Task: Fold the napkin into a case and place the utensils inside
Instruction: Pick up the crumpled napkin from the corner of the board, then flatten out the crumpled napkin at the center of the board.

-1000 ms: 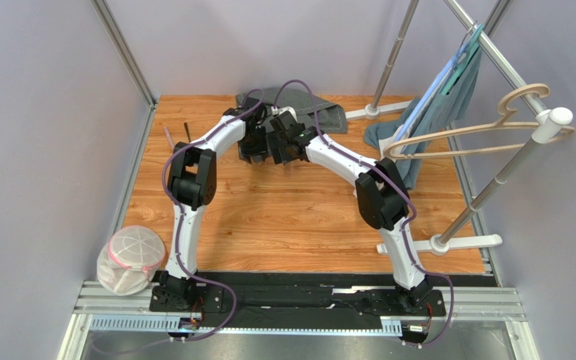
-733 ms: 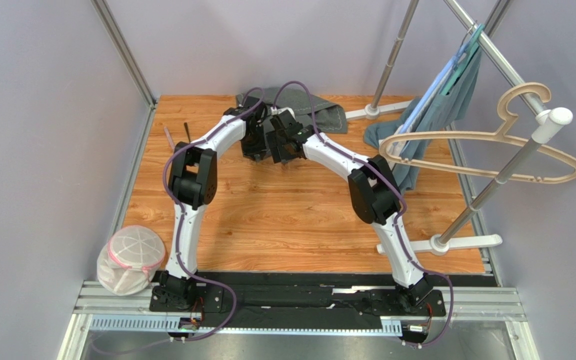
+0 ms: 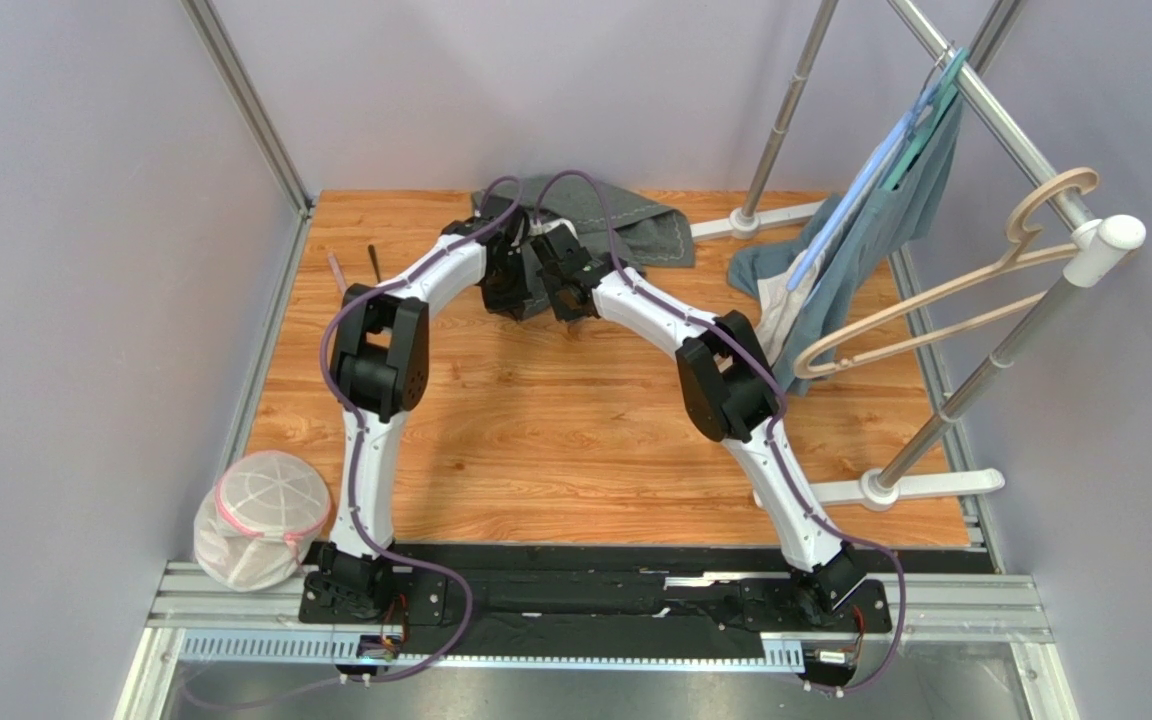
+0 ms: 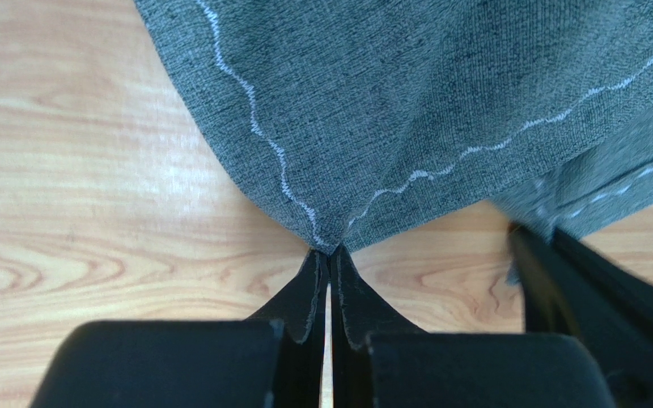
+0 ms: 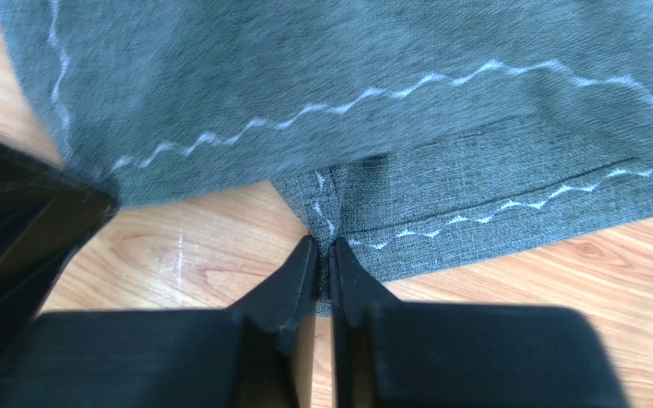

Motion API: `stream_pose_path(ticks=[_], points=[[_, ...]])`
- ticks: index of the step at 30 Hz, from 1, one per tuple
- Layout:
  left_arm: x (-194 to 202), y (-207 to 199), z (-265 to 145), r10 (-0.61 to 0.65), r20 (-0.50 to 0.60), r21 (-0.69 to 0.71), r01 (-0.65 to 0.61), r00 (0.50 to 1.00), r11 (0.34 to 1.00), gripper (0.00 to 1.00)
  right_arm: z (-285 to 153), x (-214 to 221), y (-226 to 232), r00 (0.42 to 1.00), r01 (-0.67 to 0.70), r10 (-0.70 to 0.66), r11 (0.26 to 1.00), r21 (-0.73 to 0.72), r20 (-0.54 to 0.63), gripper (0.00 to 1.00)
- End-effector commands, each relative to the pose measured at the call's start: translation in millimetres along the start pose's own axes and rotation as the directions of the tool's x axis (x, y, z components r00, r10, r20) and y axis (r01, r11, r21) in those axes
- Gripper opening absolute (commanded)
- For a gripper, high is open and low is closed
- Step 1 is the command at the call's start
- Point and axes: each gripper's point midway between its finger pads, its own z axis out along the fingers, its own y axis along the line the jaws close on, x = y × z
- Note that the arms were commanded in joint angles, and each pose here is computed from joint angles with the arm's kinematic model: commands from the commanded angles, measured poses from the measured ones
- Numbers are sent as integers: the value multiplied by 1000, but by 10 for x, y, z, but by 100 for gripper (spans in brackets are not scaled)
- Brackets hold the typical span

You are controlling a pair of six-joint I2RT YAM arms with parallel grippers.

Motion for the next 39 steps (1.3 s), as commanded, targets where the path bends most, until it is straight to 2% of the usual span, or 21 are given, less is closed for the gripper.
stream_pose_path(ticks=[1, 3, 5, 6, 8, 9, 10, 13, 14, 17, 22, 23, 26, 27, 29, 30, 32, 33, 37, 38, 39], points=[[-299, -117, -588, -47, 103, 90, 37, 994, 995, 0, -121, 146, -236, 998, 25, -19, 994, 109, -56, 1], [-371, -107, -798, -63, 133, 109, 49, 989, 993, 0, -374, 94, -389, 999, 30, -24, 987, 160, -37, 0], [-527, -108, -1227, -77, 213, 141, 47, 974, 989, 0, -619, 61, -504, 998, 53, -46, 980, 194, -39, 0], [-550, -94, -1367, -77, 239, 147, 43, 968, 988, 0, -931, -115, -569, 999, 45, -48, 975, 217, 11, 0], [-675, -84, -1891, -90, 336, 180, 30, 938, 983, 0, -1141, 35, -685, 995, 96, -95, 963, 254, -16, 0], [-690, -75, -2052, -95, 361, 190, 26, 928, 981, 0, -1438, -76, -711, 994, 90, -102, 963, 254, 34, 0], [-736, -74, -2401, -110, 417, 221, 17, 902, 975, 0, -1496, 91, -765, 992, 121, -123, 957, 265, -9, 0], [-733, -76, -3044, -137, 512, 274, -10, 848, 962, 0, -1975, 170, -944, 993, 113, -119, 937, 331, -1, 0], [-719, -65, -3183, -144, 532, 283, -15, 834, 959, 0, -2008, 366, -997, 990, 138, -132, 928, 347, -41, 0], [-632, -83, -3722, -162, 606, 334, -64, 779, 940, 0, -2336, 575, -1074, 991, 135, -128, 922, 363, -43, 0], [-397, -154, -4614, -182, 713, 417, -200, 678, 887, 0, -3061, 497, -1088, 982, 132, -174, 908, 397, 73, 0], [-349, -179, -4795, -188, 730, 433, -231, 658, 871, 0, -3340, 394, -1114, 976, 100, -168, 914, 394, 140, 0], [-66, -205, -5462, -213, 789, 470, -342, 577, 814, 0, -4156, 154, -1117, 933, 73, -199, 920, 384, 299, 0], [100, -180, -5752, -228, 815, 475, -387, 533, 790, 0, -4500, 49, -1030, 900, 69, -210, 934, 351, 383, 0], [283, -132, -6098, -254, 843, 474, -431, 474, 768, 0, -4884, 7, -1005, 853, 105, -251, 941, 321, 457, 0], [456, -67, -6344, -281, 860, 473, -457, 426, 754, 0, -5213, 16, -963, 809, 104, -228, 963, 249, 542, 0], [616, 5, -6536, -318, 864, 483, -465, 391, 742, 0, -5588, -20, -936, 756, 116, -173, 985, 131, 631, 0], [748, 71, -6686, -339, 872, 479, -478, 353, 736, 0, -5770, 15, -883, 729, 145, -145, 988, 56, 669, 0], [967, 225, -6877, -395, 869, 494, -468, 299, 732, 0, -6057, 45, -846, 690, 200, -82, 976, -80, 719, 0], [971, 254, -6838, -400, 867, 497, -454, 297, 739, 0, -6020, 49, -852, 682, 206, -109, 977, -47, 723, 0], [979, 329, -6881, -420, 869, 495, -436, 262, 752, 0, -6005, 34, -896, 666, 211, -141, 977, -3, 733, 0]])
